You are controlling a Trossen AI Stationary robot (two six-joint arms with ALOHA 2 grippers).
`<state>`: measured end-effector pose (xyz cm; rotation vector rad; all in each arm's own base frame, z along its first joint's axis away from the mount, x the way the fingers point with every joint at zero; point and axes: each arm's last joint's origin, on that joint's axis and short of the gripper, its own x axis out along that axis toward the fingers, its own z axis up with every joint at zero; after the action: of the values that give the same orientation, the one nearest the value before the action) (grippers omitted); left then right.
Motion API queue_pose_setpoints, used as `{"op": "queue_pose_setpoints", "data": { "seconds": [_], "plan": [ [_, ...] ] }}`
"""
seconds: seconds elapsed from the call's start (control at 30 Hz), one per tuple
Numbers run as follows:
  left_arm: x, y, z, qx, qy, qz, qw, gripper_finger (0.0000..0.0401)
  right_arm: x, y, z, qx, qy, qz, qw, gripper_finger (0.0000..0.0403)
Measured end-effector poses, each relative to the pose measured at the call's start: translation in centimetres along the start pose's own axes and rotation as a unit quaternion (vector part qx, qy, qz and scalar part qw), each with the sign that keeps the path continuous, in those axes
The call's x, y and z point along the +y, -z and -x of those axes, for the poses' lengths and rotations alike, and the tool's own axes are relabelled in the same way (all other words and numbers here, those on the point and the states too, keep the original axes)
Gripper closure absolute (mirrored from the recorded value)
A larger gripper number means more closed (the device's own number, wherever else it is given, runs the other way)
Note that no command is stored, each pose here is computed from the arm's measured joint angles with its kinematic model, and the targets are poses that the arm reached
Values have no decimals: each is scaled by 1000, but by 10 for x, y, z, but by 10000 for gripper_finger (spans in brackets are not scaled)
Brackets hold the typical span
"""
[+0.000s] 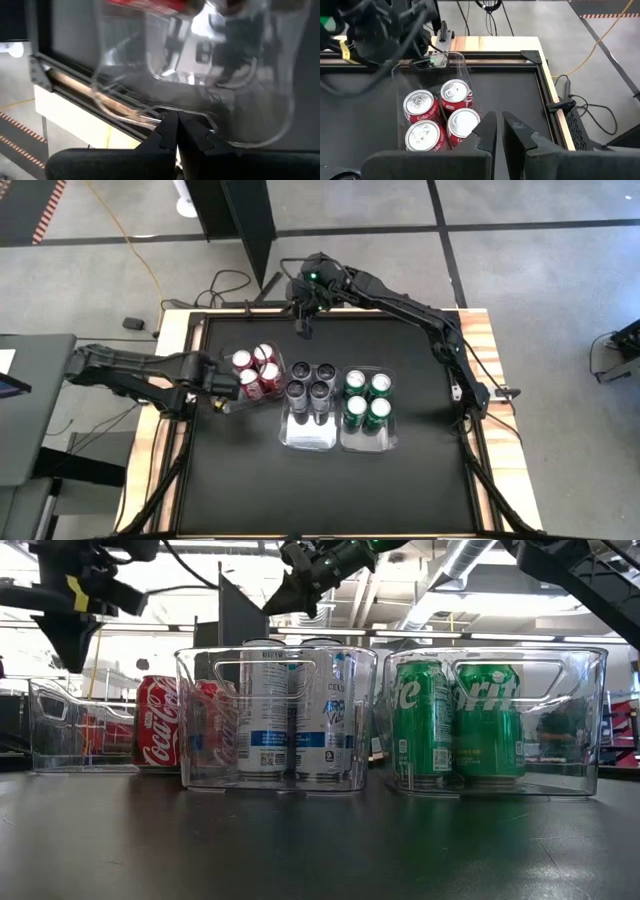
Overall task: Sort soda cans
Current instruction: Adjust the left transparent bin
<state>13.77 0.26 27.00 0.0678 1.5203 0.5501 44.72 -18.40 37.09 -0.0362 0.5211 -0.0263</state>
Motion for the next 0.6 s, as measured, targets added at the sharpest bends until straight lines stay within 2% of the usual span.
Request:
{"op": "queue_pose_setpoints", "data": {
  "seconds": [0.17, 0.27, 0.43, 0.6],
  "plan": [
    [-9, -6, -4, 31, 22, -44, 998, 395, 0, 0, 0, 0, 0, 0, 1000, 355],
    [-12, -3, -3, 37, 27, -90, 995, 374, 0, 0, 0, 0, 0, 0, 1000, 355],
    [-17, 7, 3, 41, 63, -166, 983, 297, 0, 0, 0, 0, 0, 0, 1000, 355],
    [-18, 17, 10, 10, 70, -199, 977, 208, 0, 0, 0, 0, 0, 0, 1000, 355]
  ]
}}
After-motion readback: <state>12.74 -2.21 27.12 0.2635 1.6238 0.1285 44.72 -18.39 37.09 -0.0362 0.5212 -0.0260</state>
